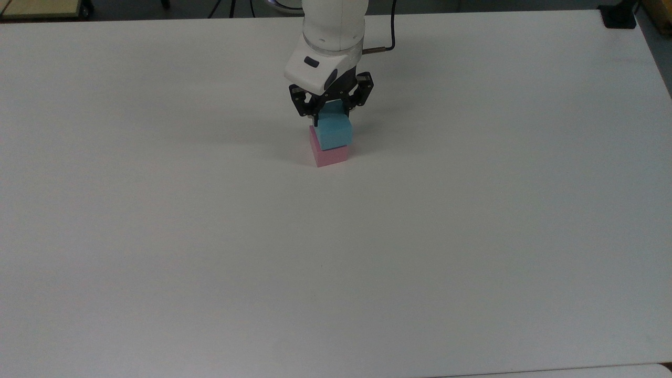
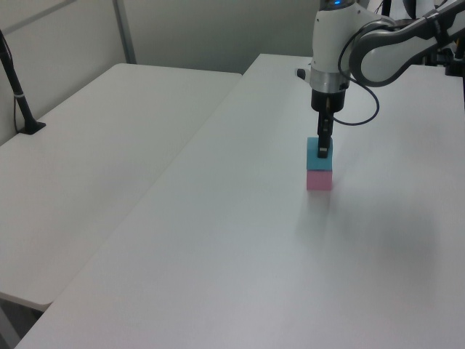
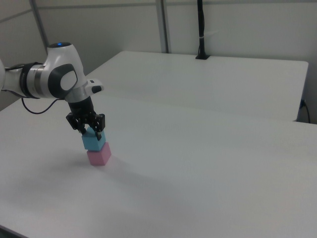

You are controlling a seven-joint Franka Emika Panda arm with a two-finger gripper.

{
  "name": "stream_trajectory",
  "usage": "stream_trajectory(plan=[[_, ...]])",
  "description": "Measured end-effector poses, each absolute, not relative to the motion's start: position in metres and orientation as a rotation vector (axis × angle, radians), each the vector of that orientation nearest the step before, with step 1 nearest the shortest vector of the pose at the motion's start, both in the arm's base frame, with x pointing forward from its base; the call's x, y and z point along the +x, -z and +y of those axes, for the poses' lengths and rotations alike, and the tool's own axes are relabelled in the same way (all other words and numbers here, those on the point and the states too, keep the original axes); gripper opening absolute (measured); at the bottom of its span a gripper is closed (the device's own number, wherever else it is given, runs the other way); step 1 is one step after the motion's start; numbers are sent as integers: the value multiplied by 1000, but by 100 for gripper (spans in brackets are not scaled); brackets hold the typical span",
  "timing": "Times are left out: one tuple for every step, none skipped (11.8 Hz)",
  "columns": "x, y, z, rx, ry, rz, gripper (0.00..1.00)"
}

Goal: Put blue cube on pink cube

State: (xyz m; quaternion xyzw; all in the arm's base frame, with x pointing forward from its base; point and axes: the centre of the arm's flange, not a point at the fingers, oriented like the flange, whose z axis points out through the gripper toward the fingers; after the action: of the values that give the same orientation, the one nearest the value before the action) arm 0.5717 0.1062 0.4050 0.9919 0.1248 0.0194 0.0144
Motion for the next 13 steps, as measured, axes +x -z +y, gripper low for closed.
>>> stream_trajectory(plan=[[573,-402,106,3090,-59,378,55],[573,-401,106,3090,-58,375,55],[573,-401,106,3087,-59,377,59],[573,-401,106,3083,-59,374,70],[573,-402,106,3083,-61,359,86],[574,-403,106,3082,-64,349,100],[575,-406,104,3084,-75,327,100],[576,-412,102,3086,-83,295,100],[579,-428,97,3090,-70,231,100],[580,-451,88,3092,-56,151,100],[579,-481,74,3091,-41,66,100],[573,-515,57,3089,-25,-6,100],[563,-545,41,3085,5,-56,100]])
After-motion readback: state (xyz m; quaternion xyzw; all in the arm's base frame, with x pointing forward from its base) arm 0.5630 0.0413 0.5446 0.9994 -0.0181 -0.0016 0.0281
